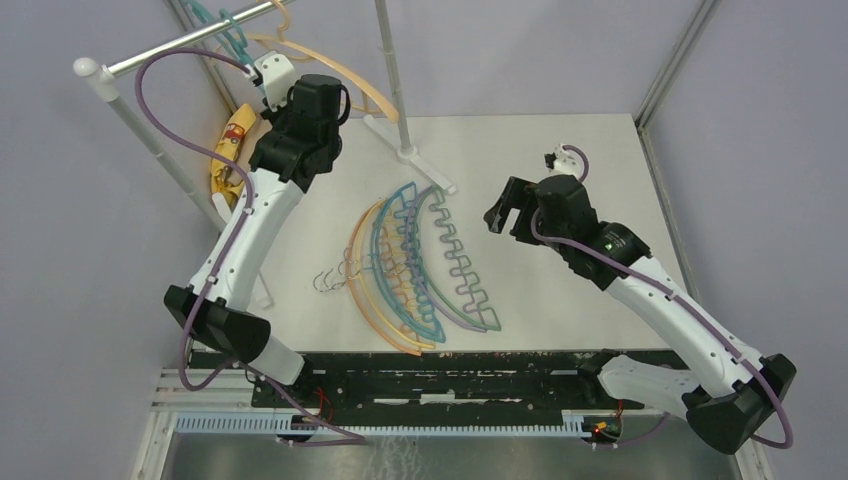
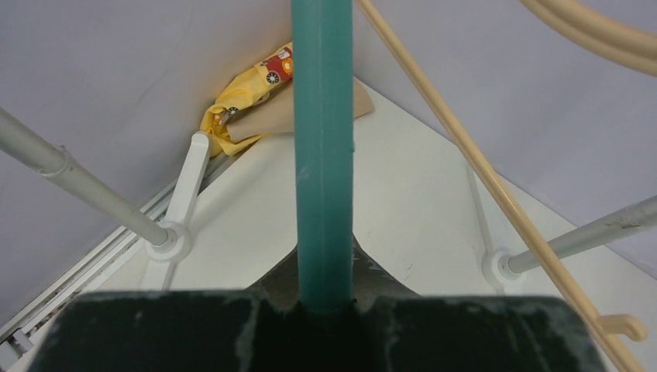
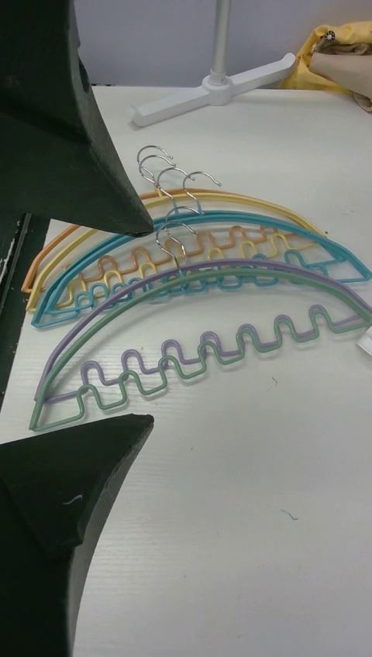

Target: Organize the hangers

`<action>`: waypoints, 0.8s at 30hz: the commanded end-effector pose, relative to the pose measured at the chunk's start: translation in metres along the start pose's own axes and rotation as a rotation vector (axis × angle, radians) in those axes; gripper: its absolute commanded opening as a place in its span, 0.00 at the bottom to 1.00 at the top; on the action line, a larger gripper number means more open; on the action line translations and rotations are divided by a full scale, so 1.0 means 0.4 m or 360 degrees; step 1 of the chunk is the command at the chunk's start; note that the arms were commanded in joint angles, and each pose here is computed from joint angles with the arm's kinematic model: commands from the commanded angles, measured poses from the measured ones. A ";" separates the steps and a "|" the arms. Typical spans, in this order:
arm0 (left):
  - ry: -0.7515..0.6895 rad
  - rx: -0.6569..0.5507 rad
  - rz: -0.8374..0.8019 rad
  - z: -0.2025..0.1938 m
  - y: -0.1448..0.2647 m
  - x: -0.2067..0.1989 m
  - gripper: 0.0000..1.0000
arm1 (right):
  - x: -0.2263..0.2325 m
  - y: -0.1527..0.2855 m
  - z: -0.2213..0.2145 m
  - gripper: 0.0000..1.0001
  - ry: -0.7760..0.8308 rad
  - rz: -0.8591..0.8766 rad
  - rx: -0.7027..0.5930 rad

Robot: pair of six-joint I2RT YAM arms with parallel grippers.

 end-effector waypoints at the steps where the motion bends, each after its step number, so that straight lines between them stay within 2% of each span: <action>1: -0.0087 0.0077 -0.0080 0.006 -0.005 -0.026 0.03 | 0.008 0.037 0.037 0.93 -0.0002 0.0048 -0.0089; 13: -0.0187 0.0224 -0.0197 -0.010 -0.013 -0.085 0.03 | -0.026 0.031 0.013 0.90 0.0014 0.0009 -0.0073; 24: 0.0091 0.0135 -0.0324 0.000 0.055 -0.004 0.03 | -0.035 0.011 0.004 0.90 0.0010 -0.0003 -0.0046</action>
Point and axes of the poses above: each gripper's point midway between its finger pads, its own y axis back along the fingers, its own x axis along the line the jaws close on, z = x × y, the point moved 5 cm from there along y, back along the fingers, and after that the axes turned 2 degrees about y, right-handed, at the moved point
